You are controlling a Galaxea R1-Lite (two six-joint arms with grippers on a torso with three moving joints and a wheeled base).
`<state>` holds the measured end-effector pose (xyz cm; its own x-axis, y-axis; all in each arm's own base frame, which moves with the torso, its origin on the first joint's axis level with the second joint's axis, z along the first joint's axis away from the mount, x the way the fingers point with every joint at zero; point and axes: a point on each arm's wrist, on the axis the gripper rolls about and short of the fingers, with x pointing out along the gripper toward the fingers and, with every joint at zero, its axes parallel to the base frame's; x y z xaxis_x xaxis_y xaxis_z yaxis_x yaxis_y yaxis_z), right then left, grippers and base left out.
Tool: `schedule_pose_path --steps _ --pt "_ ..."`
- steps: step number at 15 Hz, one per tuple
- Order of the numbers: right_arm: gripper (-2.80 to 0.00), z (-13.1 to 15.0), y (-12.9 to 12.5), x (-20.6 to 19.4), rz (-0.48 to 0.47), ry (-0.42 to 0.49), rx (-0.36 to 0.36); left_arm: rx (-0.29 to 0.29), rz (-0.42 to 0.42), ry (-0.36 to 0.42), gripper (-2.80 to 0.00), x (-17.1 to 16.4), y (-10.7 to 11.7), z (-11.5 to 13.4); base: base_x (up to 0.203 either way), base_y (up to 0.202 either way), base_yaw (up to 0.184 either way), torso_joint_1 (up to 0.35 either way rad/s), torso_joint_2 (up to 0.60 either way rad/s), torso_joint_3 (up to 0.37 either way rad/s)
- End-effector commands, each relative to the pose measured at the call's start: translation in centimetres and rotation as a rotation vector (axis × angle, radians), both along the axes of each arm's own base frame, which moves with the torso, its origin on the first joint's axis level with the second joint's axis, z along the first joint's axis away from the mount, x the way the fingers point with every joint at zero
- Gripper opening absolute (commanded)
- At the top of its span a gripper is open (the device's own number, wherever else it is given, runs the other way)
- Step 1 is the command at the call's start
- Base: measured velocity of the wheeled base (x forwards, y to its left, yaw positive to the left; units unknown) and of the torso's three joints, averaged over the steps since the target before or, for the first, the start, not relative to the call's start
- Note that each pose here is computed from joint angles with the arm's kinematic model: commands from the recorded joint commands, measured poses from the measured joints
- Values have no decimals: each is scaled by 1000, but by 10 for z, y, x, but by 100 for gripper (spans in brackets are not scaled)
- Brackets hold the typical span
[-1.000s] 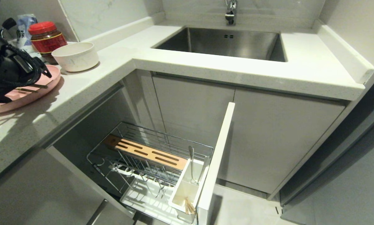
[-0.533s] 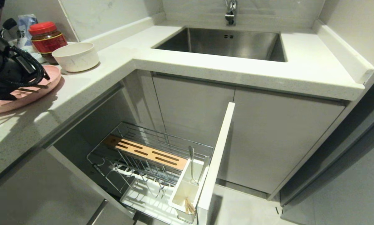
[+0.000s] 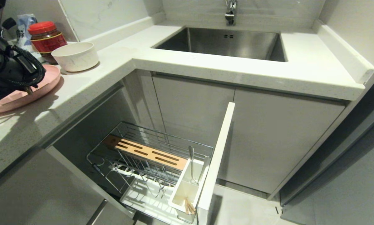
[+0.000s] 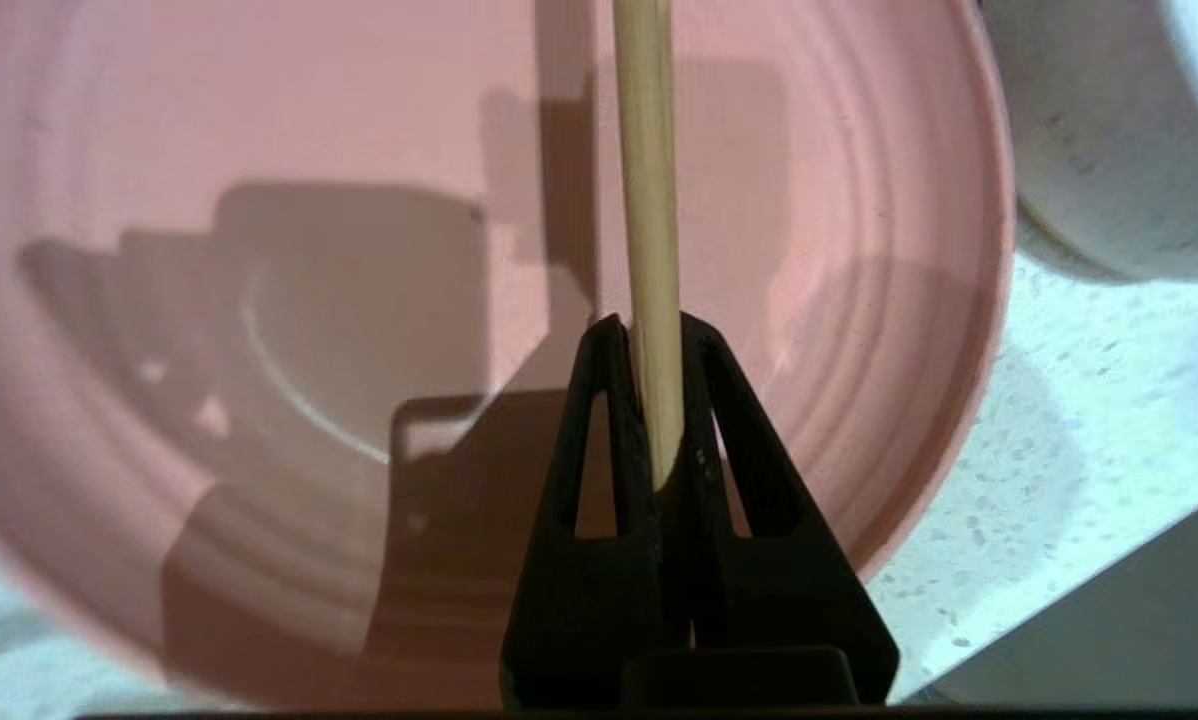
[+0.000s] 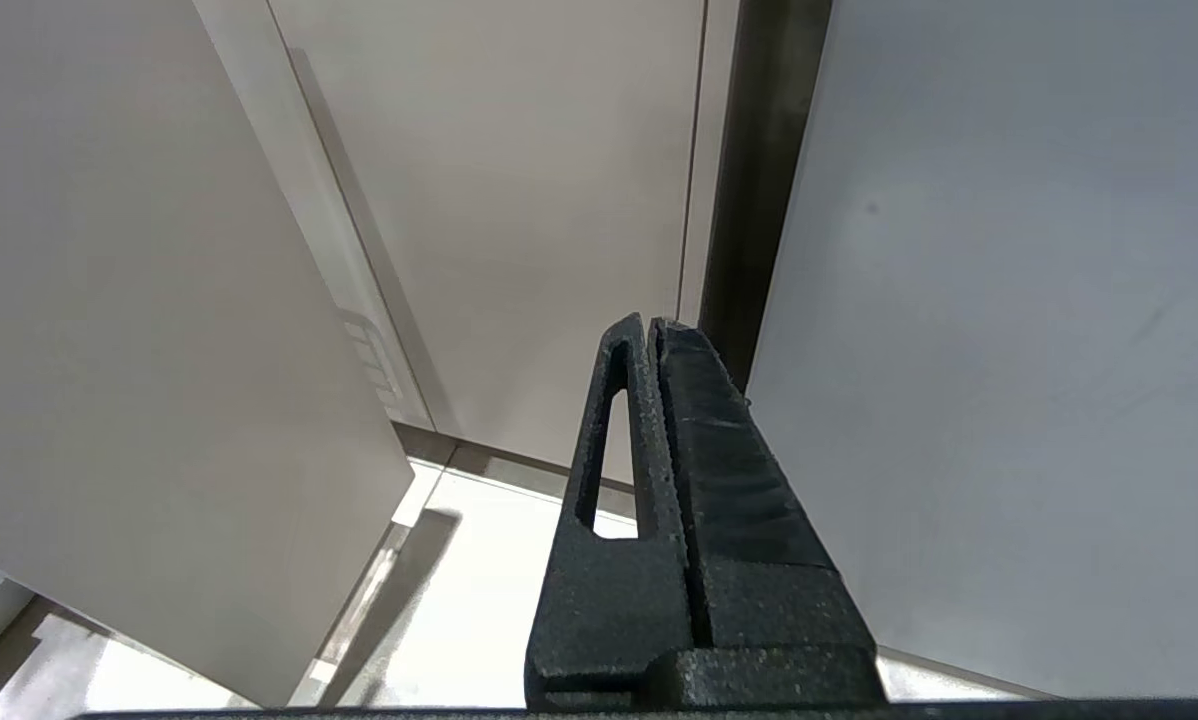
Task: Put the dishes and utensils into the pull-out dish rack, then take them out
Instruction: Pick up the chopsticks and place it in the cupboard
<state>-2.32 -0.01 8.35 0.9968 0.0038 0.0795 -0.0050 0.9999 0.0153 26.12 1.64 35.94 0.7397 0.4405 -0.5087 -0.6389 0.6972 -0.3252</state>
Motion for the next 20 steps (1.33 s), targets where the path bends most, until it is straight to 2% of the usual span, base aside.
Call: schedule_pose_path --steps 1,5,6,8,10,12,14,17,18,20 --pt "-280 -7 0 2 1 26 0 3 25 -36 -280 -11 4 9 0 0 0 0 0 0" --pt "-280 -7 0 2 1 26 0 10 34 -96 -280 -32 4 23 0 0 0 0 0 0" --pt "-280 -7 0 2 1 26 0 14 37 -125 -280 -40 4 29 0 0 0 0 0 0" --pt "-280 -7 0 2 1 26 0 15 27 -236 -280 -66 1 47 0 0 0 0 0 0" --pt "-280 -7 0 2 1 26 0 -7 -54 -346 -280 -89 -13 63 0 0 0 0 0 0" --pt "-280 -7 0 2 1 26 0 -82 -178 -424 -280 -107 -34 72 0 0 0 0 0 0" --pt "-280 -7 0 2 1 26 0 -158 -329 -458 -280 -124 -55 76 0 0 0 0 0 0" --pt "-280 -7 0 2 1 26 0 -251 -565 -407 -280 -142 -86 71 0 0 0 0 0 0" --pt "-280 -7 0 2 1 26 0 -258 -628 -353 -280 -144 -95 65 0 0 0 0 0 0" --pt "-280 -7 0 2 1 26 0 -229 -738 -138 -280 -134 -116 43 0 0 0 0 0 0"
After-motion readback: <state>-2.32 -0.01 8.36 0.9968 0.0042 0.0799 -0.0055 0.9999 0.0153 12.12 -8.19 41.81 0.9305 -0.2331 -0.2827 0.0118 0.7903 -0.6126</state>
